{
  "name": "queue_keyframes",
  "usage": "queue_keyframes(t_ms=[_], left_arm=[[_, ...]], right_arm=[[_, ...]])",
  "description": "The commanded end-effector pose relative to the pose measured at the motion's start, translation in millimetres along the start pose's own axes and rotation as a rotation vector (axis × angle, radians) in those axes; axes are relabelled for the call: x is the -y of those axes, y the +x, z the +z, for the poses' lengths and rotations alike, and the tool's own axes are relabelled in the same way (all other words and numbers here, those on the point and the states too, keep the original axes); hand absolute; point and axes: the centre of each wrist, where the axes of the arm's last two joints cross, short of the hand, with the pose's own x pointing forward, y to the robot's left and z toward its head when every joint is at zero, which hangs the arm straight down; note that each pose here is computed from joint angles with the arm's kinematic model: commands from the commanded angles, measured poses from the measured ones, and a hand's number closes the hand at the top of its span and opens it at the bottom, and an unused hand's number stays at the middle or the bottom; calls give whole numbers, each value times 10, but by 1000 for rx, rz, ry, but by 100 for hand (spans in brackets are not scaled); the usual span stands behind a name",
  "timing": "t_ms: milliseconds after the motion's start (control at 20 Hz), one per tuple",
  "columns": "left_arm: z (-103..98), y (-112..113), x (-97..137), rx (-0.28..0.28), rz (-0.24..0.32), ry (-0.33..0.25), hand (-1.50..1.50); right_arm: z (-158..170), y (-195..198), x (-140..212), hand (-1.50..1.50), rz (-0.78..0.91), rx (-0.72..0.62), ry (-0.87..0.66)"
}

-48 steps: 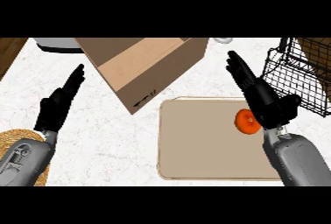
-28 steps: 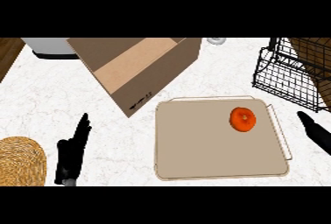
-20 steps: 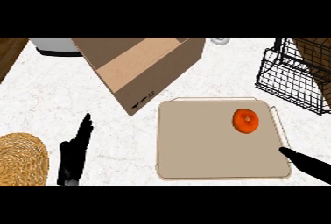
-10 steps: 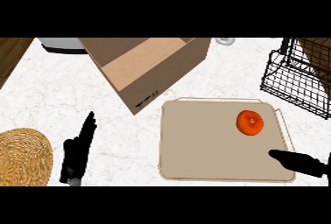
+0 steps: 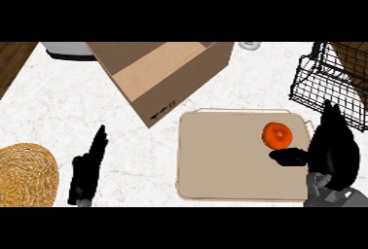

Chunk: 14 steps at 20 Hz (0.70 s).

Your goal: Pick the squash from the tray and place it in the tiered basket

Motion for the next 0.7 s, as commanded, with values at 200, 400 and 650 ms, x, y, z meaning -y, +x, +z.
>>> queue_keyframes(t_ms=[200, 400, 650], left_arm=[[-115, 41, -172, -9, -1, 18, 0], [-73, 59, 30, -19, 10, 9, 0], [79, -34, -118, -9, 5, 4, 0]], right_arm=[[38, 399, -228, -150, 183, -238, 105], [-66, 580, -258, -150, 164, -223, 136], [-229, 645, -360, -150, 171, -260, 158]])
